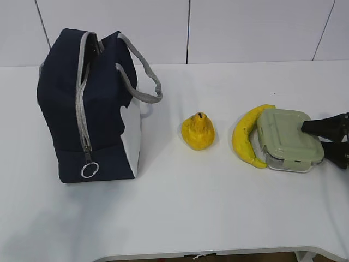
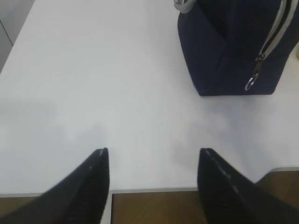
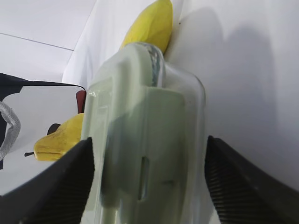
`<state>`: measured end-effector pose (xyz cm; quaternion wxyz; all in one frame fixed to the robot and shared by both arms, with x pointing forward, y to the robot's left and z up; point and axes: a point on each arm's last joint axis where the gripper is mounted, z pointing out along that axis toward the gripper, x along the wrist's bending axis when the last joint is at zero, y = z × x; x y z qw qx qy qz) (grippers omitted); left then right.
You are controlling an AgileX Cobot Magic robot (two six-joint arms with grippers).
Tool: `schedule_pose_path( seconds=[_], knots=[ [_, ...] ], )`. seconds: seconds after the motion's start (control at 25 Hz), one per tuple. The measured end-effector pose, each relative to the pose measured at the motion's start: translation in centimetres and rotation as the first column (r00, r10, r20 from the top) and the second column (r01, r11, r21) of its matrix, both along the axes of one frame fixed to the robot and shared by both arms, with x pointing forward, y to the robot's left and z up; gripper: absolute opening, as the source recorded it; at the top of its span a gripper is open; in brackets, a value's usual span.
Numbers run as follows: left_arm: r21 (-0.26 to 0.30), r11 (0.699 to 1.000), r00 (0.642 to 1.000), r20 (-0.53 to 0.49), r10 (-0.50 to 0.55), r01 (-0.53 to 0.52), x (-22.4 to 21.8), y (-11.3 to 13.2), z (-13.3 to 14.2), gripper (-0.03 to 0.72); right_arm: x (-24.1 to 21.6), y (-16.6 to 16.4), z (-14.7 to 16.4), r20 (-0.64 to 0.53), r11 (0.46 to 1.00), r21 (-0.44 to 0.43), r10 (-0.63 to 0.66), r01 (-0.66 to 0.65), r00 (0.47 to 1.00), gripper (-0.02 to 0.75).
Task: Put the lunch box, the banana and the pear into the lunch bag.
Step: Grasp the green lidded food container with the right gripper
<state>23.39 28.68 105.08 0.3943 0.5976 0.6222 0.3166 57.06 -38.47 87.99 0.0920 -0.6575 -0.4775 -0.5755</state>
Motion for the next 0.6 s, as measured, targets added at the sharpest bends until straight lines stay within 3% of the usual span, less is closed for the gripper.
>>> schedule_pose_path(
  seconds=[0.6],
  knots=[
    [0.000,1.000,1.000,0.000,0.000,0.000,0.00,0.00,0.00,0.431,-0.12,0.10,0.16,0.003,1.000,-0.008,0.020,-0.020,1.000,0.593]
  ],
)
